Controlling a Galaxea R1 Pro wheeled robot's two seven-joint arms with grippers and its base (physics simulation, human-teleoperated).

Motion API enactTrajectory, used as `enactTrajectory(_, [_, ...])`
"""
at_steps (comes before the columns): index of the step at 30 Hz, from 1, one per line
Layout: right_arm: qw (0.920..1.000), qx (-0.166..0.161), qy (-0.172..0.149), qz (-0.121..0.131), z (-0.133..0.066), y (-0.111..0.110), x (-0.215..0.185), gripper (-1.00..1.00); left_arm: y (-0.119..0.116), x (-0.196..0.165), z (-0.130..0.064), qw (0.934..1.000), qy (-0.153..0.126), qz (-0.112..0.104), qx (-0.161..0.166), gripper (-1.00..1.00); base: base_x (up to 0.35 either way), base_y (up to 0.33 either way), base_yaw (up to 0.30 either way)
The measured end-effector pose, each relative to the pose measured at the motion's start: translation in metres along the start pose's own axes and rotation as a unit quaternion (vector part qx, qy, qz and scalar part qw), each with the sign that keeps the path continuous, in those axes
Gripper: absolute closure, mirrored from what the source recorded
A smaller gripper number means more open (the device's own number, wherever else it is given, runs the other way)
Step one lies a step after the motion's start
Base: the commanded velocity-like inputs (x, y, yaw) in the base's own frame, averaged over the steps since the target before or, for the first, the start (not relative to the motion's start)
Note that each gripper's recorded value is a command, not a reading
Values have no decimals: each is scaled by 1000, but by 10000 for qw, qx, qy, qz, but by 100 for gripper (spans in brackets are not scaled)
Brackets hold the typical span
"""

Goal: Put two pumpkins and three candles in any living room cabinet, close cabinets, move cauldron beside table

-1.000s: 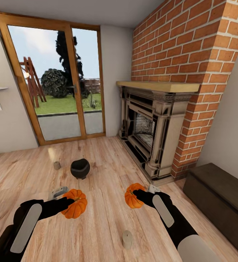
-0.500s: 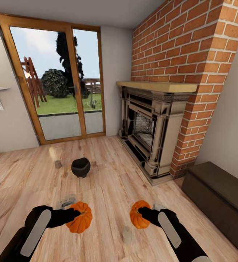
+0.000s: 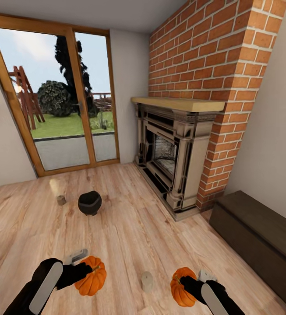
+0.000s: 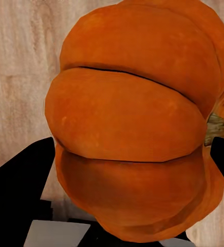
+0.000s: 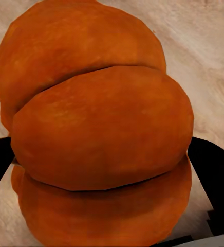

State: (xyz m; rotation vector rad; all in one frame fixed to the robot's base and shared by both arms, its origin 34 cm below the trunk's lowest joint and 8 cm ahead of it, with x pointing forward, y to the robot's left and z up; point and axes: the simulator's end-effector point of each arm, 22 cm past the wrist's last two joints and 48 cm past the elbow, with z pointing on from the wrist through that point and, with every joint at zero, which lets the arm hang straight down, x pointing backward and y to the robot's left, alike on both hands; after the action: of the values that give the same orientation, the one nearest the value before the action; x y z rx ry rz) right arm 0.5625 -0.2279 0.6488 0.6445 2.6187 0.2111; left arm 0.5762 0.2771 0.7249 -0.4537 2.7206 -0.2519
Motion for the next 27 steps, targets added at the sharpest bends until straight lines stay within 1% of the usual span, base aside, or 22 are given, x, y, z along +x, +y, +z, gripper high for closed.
enactTrajectory(5, [10000,31,2,32,-4,-1,1,100,-5,-5,-8,10000,-40,18,32,100,0,0,-218])
enactTrajectory(7, [9999,83,-36,61,-4,-5,1,100,-9,-8,-12,9999,-72,53,58,100,0,0,-209])
enactTrajectory(11, [9999,136,-47,80,-2,-11,1,100,-17,-3,-10,9998,-30,202,83,100,0,0,-208])
enactTrajectory(14, [9998,174,-7,86,0,-14,5,100,-19,-2,-9,9997,-22,246,82,100,0,0,-207])
enactTrajectory(18, [9997,204,38,93,-1,-17,8,100,-28,-11,-18,9993,-141,312,169,100,0,0,-206])
enactTrajectory(20, [9997,212,51,89,-2,-17,9,100,-31,-10,-20,9992,-98,361,168,100,0,0,-203])
enactTrajectory(24, [9997,219,64,88,-6,-15,9,100,-34,-2,-23,9987,74,474,162,100,0,0,-199])
enactTrajectory(27, [9997,219,81,82,-9,-14,9,100,-34,0,-26,9986,129,497,152,100,0,0,-194])
